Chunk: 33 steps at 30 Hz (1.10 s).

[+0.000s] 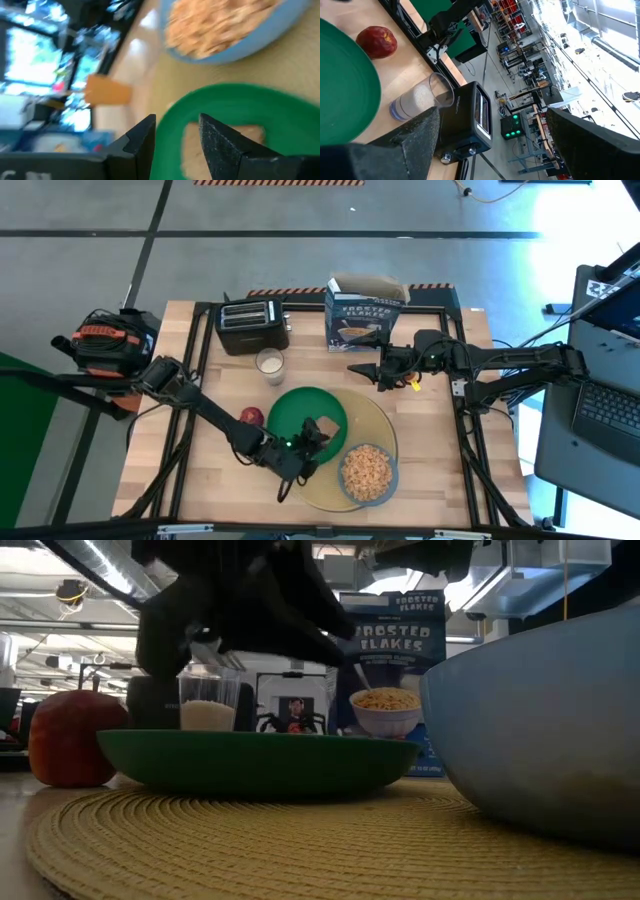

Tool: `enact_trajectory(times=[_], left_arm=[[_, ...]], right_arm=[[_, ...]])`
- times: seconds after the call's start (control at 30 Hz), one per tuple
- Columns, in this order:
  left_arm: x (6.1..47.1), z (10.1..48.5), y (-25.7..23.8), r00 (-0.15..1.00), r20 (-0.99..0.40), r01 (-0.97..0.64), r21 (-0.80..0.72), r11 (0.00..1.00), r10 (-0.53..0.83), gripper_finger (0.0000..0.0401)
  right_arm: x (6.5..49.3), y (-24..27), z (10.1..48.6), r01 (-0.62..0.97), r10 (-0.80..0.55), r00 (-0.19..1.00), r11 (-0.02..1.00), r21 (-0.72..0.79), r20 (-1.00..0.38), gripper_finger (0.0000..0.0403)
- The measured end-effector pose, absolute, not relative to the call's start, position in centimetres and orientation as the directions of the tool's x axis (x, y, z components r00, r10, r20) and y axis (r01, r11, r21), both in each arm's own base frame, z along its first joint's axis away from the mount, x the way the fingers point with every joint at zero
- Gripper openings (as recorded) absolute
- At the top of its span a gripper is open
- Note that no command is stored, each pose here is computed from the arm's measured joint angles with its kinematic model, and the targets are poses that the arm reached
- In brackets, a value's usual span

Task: Arrange a breakfast setting
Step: Put the red apple into the green plate

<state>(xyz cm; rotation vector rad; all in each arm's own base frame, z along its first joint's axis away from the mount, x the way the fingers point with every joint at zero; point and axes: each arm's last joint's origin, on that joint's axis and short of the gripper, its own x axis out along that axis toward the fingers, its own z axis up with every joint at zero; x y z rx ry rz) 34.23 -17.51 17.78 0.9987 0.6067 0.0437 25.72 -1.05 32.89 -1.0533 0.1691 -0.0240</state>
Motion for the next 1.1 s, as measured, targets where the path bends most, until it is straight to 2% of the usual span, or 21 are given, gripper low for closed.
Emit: enact_trajectory(times=[0.17, 0.27, 0.43, 0.57, 0.7, 0.8, 0.93, 1.1], left_arm=[[32.3, 21.5, -18.0, 0.849, -0.356, 0.105, 0.839, 0.535, 0.391, 0.0143], [30.4, 25.3, -18.0, 0.879, -0.294, 0.033, 0.824, 0.566, 0.376, 0.0141], [26.8, 32.2, -16.0, 0.945, -0.207, -0.030, 0.716, 0.697, 0.253, 0.0136], [23.6, 35.1, -13.3, 0.951, -0.241, -0.045, 0.510, 0.859, 0.193, 0.0136], [20.8, 34.0, -11.0, 0.864, -0.447, -0.081, 0.328, 0.941, 0.231, 0.0135], [19.4, 32.3, -10.1, 0.751, -0.585, -0.144, 0.307, 0.941, 0.306, 0.0135], [18.7, 30.2, -9.5, 0.672, -0.653, -0.212, 0.284, 0.935, 0.350, 0.0135], [18.9, 28.6, -8.9, 0.607, -0.749, -0.203, 0.175, 0.963, 0.264, 0.0135]], right_arm=[[25.7, -1.0, 32.8, -0.065, -0.100, 0.986, 0.496, -0.866, -0.132, 0.0342], [25.7, -1.0, 32.8, -0.074, -0.101, 0.985, 0.496, -0.865, -0.141, 0.0342], [25.7, -1.0, 32.7, -0.077, -0.100, 0.984, 0.496, -0.865, -0.146, 0.0342], [25.7, -1.0, 32.7, -0.075, -0.100, 0.985, 0.496, -0.865, -0.142, 0.0342], [25.7, -1.0, 32.7, -0.079, -0.080, 0.986, 0.558, -0.826, -0.148, 0.0342], [26.0, -0.8, 32.5, -0.116, -0.008, 0.989, 0.573, -0.811, -0.147, 0.0342], [26.0, -0.5, 32.4, -0.171, 0.073, 0.985, 0.565, -0.807, -0.157, 0.0342], [26.0, -0.4, 32.5, -0.192, 0.121, 0.981, 0.561, -0.805, -0.150, 0.0342]])
